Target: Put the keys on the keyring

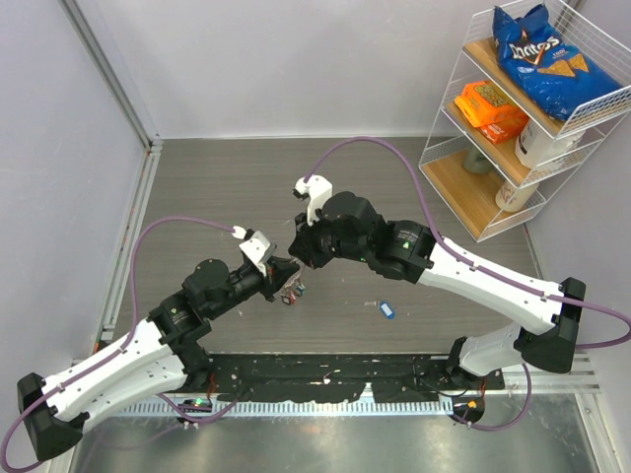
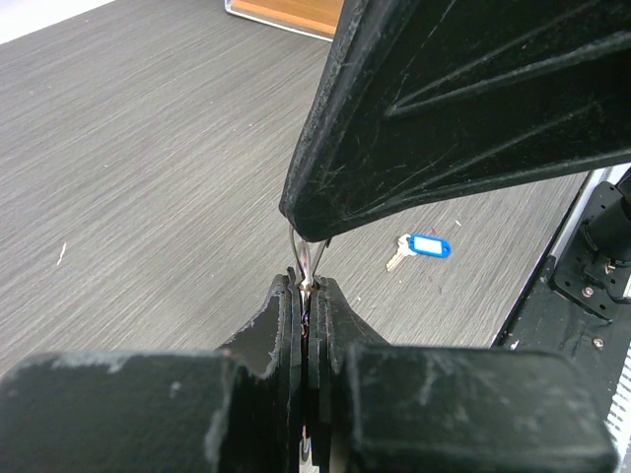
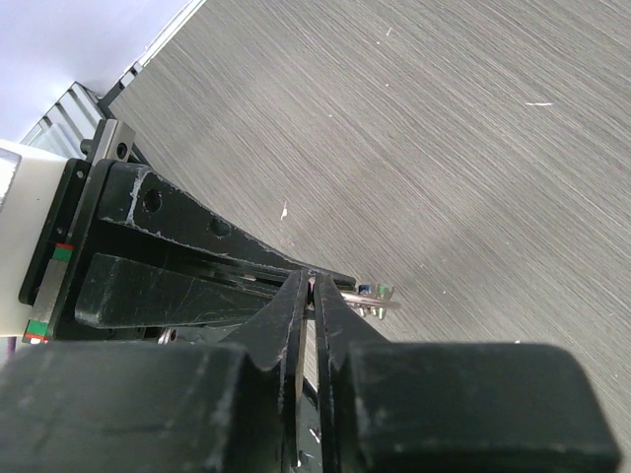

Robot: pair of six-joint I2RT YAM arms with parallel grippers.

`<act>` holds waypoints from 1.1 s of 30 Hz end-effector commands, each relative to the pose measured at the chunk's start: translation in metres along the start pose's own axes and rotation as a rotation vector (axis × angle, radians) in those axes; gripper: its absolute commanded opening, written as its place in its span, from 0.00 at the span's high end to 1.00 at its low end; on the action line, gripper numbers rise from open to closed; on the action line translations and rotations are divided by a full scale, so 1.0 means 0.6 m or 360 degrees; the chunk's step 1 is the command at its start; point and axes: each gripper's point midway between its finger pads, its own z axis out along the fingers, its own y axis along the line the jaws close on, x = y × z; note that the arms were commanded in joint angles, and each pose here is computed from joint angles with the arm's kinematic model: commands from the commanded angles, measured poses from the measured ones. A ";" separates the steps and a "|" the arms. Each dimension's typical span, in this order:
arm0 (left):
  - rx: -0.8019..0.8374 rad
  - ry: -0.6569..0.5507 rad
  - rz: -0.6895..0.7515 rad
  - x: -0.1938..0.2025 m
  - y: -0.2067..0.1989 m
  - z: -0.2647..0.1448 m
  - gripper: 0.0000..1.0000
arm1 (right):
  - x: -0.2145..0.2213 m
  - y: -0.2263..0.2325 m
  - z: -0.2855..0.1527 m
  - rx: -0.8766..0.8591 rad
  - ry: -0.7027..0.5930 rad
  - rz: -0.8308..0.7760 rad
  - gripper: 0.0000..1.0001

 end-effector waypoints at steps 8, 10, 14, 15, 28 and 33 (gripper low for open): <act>0.0026 -0.0184 -0.0005 -0.065 -0.009 -0.004 1.00 | -0.028 0.015 -0.008 -0.0036 -0.0093 -0.0019 0.95; 0.0038 -0.0190 -0.0016 -0.070 -0.011 -0.006 1.00 | -0.027 0.010 -0.009 -0.0014 -0.0104 -0.0018 0.95; 0.0057 -0.0210 -0.0039 -0.076 -0.016 -0.010 0.83 | -0.020 0.003 -0.008 0.0009 -0.0105 -0.0006 0.94; 0.0063 -0.0218 -0.0044 -0.077 -0.017 -0.011 0.76 | -0.020 0.003 -0.009 0.0009 -0.0110 0.0000 0.95; 0.0112 -0.0285 -0.0043 -0.077 -0.025 -0.011 0.52 | -0.051 0.009 -0.028 0.0007 -0.0211 0.0080 0.95; 0.0116 -0.0314 -0.0040 -0.080 -0.025 -0.006 0.53 | -0.065 0.010 -0.040 0.0015 -0.0252 0.0127 0.94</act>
